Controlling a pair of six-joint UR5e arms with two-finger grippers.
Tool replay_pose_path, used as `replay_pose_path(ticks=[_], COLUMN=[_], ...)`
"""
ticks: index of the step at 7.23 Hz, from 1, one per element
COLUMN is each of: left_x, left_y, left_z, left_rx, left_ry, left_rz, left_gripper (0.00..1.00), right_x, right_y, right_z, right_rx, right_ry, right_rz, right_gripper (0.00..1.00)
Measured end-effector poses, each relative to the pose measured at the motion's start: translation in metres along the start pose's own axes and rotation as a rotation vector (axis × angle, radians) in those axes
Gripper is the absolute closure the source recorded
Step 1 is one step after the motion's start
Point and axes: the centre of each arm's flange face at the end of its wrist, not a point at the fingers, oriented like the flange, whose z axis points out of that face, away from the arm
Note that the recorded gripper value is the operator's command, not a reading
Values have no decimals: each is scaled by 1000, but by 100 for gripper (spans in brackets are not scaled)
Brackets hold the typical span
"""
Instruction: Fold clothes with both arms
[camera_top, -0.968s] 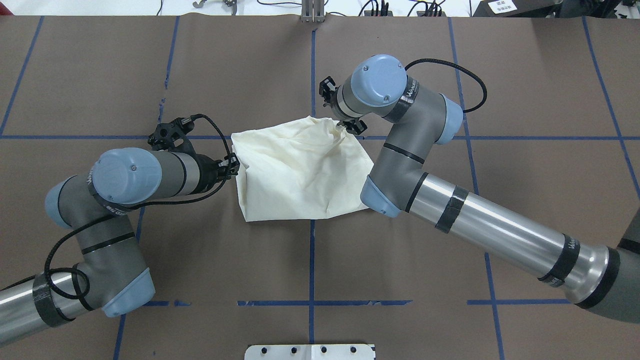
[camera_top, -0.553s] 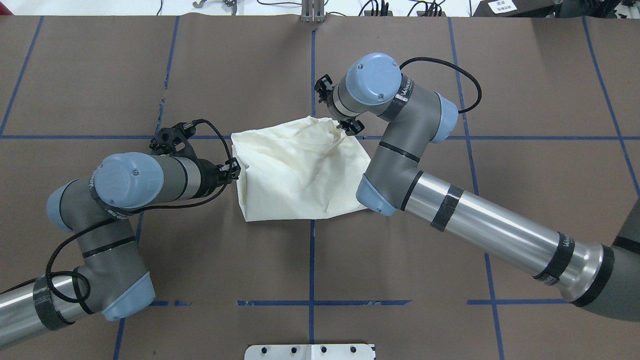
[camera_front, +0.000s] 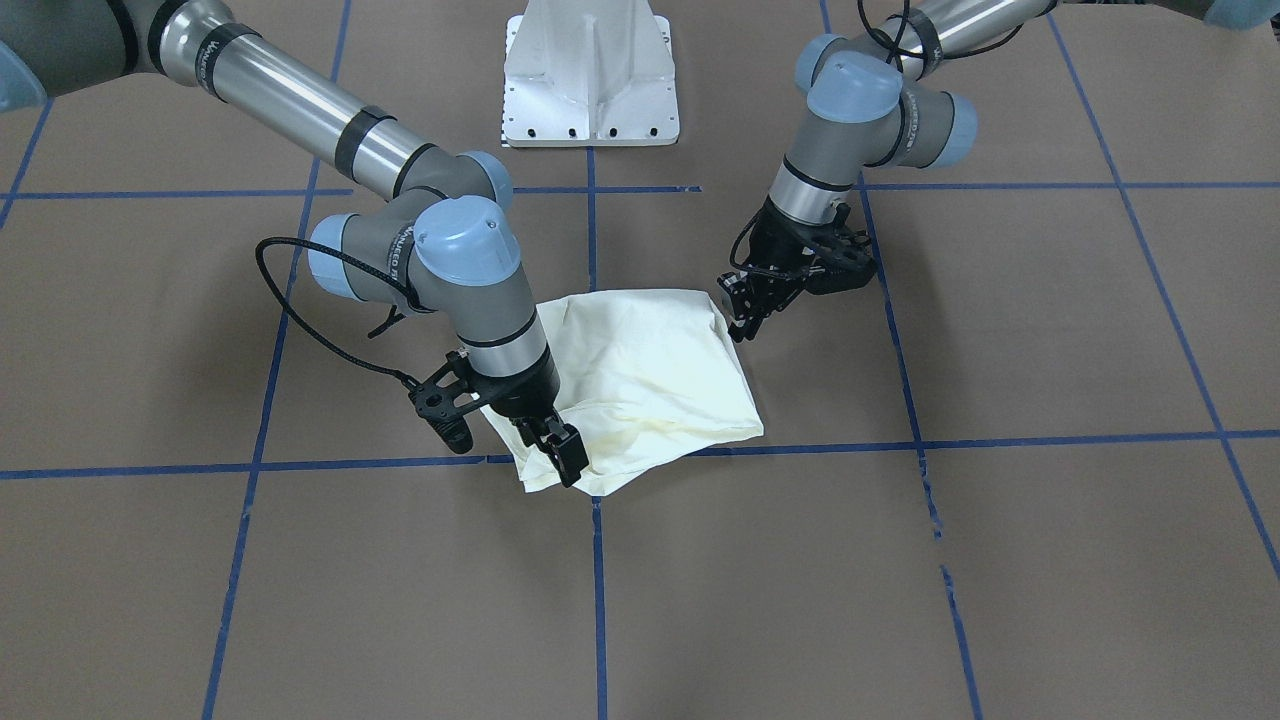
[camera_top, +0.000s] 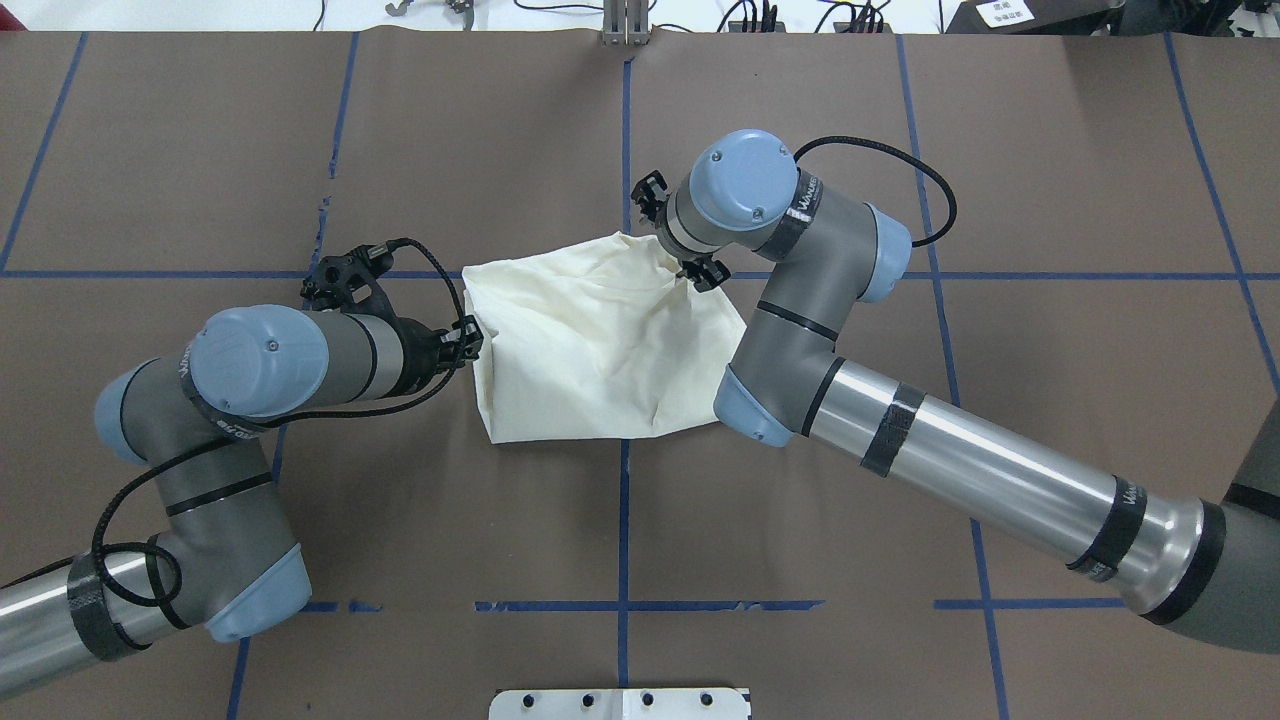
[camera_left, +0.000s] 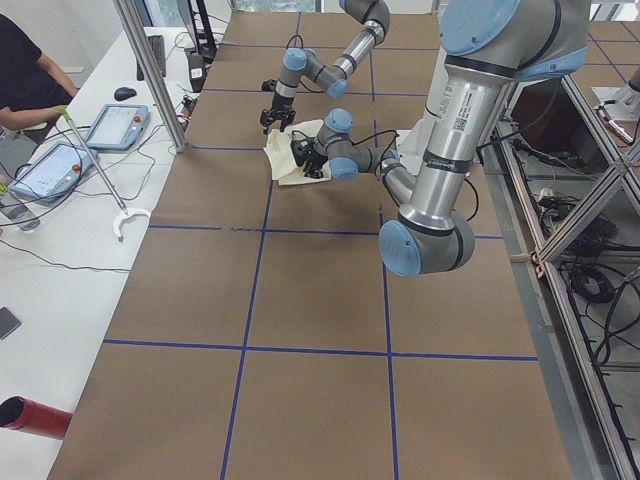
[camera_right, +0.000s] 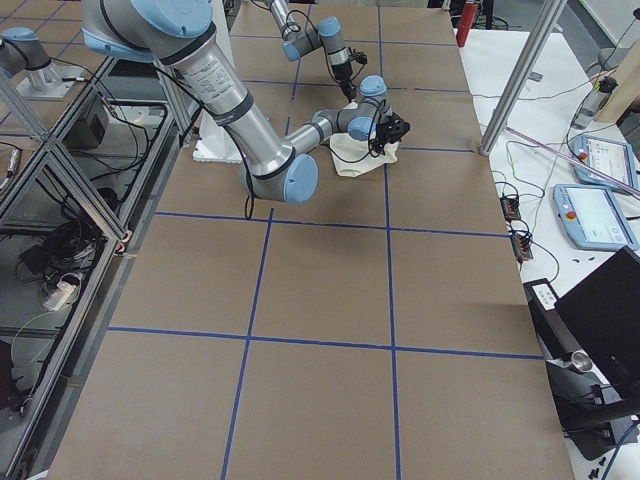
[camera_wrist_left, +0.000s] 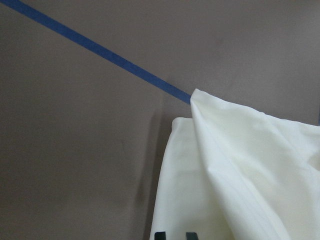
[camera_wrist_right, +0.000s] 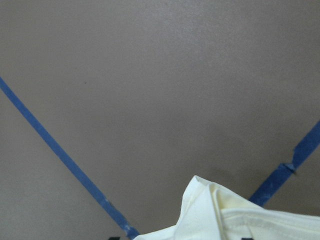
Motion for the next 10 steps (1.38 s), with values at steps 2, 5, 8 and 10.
replay_pose_path(ticks=[2, 5, 8, 10], left_x=[0, 6, 7, 14], left_y=[2, 36, 79, 88], left_z=[1, -3, -3, -9], left_rx=[-4, -56, -117, -141], left_ry=[-1, 15, 23, 67], left_rz=[-12, -67, -81, -90], left_gripper=[74, 74, 100, 100], right_x=[3, 6, 6, 6], right_y=[2, 4, 4, 5], right_z=[2, 3, 2, 2], right_rx=[-4, -17, -20, -22], right_ry=[5, 11, 10, 9], right_rz=[0, -6, -7, -8], right_gripper=[100, 100, 100, 100])
